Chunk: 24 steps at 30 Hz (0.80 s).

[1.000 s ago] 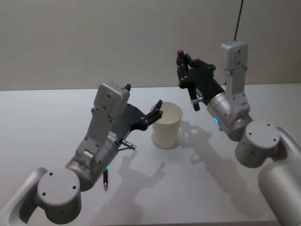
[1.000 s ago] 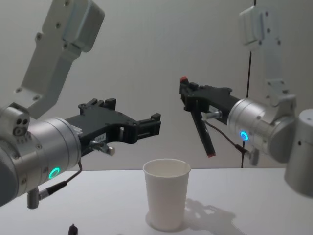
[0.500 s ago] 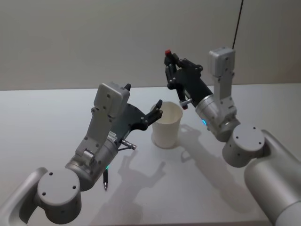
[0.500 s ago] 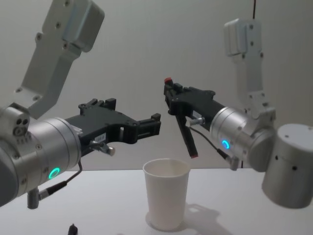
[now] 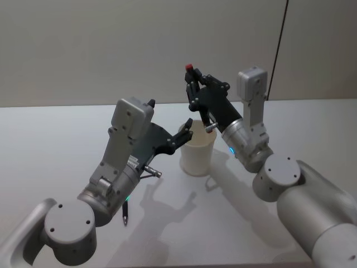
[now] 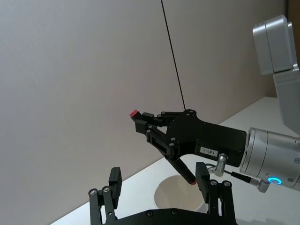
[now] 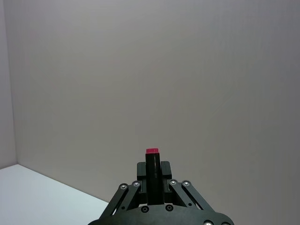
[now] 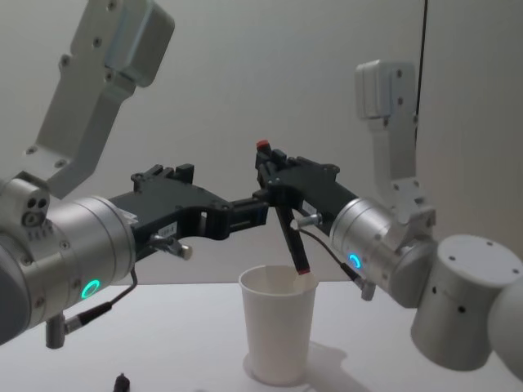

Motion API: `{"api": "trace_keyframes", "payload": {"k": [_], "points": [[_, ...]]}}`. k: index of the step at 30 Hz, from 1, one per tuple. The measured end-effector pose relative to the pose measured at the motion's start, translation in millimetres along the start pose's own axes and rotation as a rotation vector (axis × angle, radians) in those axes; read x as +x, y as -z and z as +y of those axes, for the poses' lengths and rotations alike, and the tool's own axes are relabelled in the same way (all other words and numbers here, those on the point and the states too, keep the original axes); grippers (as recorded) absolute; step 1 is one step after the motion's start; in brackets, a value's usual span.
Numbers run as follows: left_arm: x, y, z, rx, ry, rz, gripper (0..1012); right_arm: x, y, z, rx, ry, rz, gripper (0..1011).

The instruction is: Place the pen into the pen holder.

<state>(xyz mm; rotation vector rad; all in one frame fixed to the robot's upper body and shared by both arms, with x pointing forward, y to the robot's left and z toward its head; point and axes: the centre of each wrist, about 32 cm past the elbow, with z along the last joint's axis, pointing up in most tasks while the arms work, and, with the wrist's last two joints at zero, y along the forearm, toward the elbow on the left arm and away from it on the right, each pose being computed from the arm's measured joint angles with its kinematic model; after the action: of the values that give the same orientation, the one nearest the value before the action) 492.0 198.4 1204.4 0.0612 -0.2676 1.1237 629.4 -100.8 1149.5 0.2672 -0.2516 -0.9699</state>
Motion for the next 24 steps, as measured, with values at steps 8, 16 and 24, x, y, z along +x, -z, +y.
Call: {"api": "trace_keyframes", "payload": {"k": [8, 16, 24], "points": [[0.0, 0.0, 0.0, 0.000, 0.000, 0.000, 1000, -4.0, 10.0, -0.2, 0.005, -0.003, 0.007, 167], [0.0, 0.0, 0.0, 0.000, 0.000, 0.000, 1000, -7.5, 18.6, -3.0, -0.004, -0.001, 0.012, 167], [0.0, 0.0, 0.0, 0.000, 0.000, 0.000, 1000, -11.0, 23.5, -5.5, -0.008, -0.002, 0.011, 228]]}}
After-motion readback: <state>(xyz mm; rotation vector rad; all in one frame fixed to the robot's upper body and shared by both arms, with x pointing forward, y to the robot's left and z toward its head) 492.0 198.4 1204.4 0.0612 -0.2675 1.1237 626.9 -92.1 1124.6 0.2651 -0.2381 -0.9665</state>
